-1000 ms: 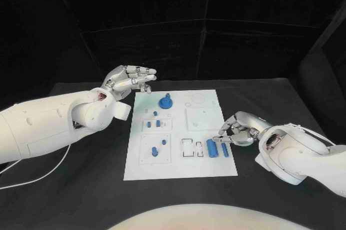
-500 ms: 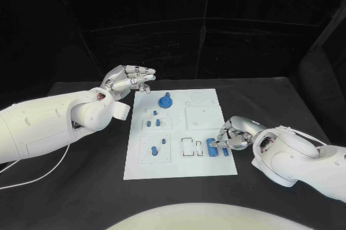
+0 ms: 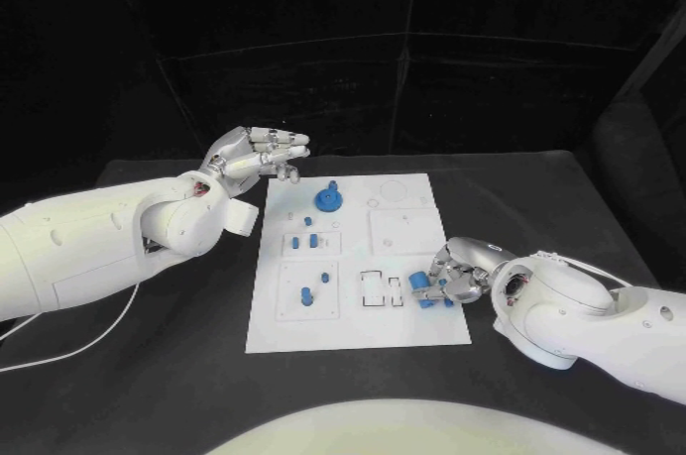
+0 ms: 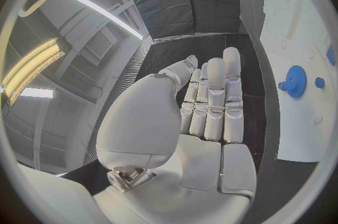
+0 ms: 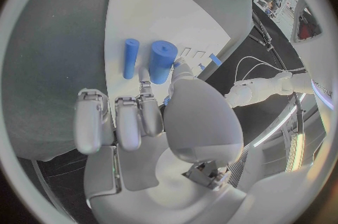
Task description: Assemble the parts on the task board
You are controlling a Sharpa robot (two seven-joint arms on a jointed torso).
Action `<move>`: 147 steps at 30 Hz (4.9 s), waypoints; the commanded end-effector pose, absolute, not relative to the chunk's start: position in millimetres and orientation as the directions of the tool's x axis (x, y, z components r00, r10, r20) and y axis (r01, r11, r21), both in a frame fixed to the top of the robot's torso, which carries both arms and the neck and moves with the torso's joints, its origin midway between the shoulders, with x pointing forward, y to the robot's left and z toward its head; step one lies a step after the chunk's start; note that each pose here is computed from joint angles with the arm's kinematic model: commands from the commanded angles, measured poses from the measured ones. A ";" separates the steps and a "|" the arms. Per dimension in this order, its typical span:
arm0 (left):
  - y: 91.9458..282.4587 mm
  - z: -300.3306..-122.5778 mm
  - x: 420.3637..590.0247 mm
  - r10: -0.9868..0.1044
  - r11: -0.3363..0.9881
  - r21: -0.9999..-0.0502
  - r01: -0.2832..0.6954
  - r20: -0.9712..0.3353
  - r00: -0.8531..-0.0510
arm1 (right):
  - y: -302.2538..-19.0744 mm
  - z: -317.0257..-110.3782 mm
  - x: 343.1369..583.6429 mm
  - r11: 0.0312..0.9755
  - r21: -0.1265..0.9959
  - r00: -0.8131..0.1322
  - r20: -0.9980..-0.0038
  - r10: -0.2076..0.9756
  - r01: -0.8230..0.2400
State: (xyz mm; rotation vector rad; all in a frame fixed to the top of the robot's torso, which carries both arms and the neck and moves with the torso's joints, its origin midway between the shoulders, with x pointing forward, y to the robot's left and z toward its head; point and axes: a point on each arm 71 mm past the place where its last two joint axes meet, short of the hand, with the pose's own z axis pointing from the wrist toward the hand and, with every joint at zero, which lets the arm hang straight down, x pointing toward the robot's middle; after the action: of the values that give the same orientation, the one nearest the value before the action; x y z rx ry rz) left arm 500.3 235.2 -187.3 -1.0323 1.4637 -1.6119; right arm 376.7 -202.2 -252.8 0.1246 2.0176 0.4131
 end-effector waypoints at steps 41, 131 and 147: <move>231.0 -187.0 499.7 -0.887 -0.111 -0.994 -0.019 0.108 -0.449 | -177.9 -237.3 358.9 0.875 0.446 -0.383 -0.853 0.353 -0.187; 230.2 -187.8 498.9 -0.883 -0.110 -0.994 -0.028 0.111 -0.456 | -231.0 -236.7 366.3 0.920 0.388 -0.322 -0.880 0.350 -0.060; 232.2 -187.9 498.7 -0.884 -0.110 -0.994 -0.027 0.110 -0.454 | -235.7 -248.2 369.8 0.955 0.291 -0.384 -0.890 0.245 -0.066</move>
State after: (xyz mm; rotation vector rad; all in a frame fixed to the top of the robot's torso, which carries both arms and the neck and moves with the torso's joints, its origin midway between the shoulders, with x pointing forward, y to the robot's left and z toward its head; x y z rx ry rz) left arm 498.9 233.1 -189.3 -1.0375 1.4953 -1.6244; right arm 371.0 -237.4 -245.8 0.1821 1.8984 0.3527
